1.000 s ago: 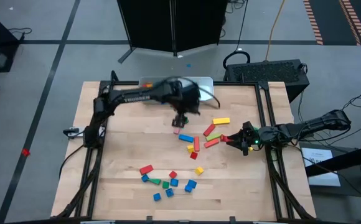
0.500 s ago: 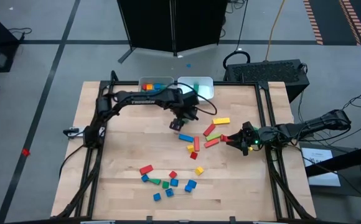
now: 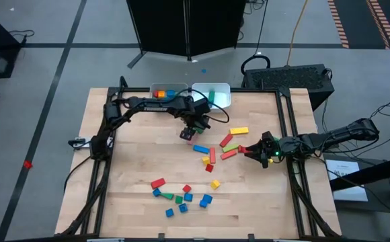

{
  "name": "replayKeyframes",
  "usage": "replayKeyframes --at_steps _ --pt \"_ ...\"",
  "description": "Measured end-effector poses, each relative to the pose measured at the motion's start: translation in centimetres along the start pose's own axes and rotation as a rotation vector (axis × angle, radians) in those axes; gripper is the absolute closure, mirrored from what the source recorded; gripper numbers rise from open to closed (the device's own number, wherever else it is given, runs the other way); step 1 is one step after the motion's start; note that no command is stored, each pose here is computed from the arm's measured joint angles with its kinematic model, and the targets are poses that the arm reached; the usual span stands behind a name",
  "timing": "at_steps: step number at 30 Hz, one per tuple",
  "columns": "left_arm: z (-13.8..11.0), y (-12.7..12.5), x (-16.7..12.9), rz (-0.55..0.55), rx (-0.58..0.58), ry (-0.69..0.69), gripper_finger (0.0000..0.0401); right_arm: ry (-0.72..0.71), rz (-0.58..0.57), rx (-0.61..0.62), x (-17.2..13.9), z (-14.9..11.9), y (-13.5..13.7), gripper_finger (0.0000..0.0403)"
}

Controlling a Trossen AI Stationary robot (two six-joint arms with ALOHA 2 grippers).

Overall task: Sort blocks by size
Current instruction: Put the green rectangular block into the white bin

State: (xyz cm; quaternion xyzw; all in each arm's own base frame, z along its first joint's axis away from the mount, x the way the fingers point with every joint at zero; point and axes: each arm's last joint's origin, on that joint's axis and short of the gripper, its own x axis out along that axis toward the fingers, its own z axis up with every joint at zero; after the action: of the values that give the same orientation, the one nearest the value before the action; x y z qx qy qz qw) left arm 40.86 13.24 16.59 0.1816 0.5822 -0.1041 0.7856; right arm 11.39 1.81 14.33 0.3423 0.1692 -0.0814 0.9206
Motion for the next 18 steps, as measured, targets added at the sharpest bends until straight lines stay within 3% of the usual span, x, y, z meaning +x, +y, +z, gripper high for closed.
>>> replayKeyframes --at_steps 11,18 --pt "0.0 -0.4 1.9 -0.078 -0.019 -0.005 0.0200 0.002 -0.002 0.023 0.0 0.0 0.0 0.0209" --pt "1.1 -2.2 2.2 -0.259 -0.127 -0.089 0.0248 0.002 -0.002 0.032 0.0 0.0 0.0 0.0209"
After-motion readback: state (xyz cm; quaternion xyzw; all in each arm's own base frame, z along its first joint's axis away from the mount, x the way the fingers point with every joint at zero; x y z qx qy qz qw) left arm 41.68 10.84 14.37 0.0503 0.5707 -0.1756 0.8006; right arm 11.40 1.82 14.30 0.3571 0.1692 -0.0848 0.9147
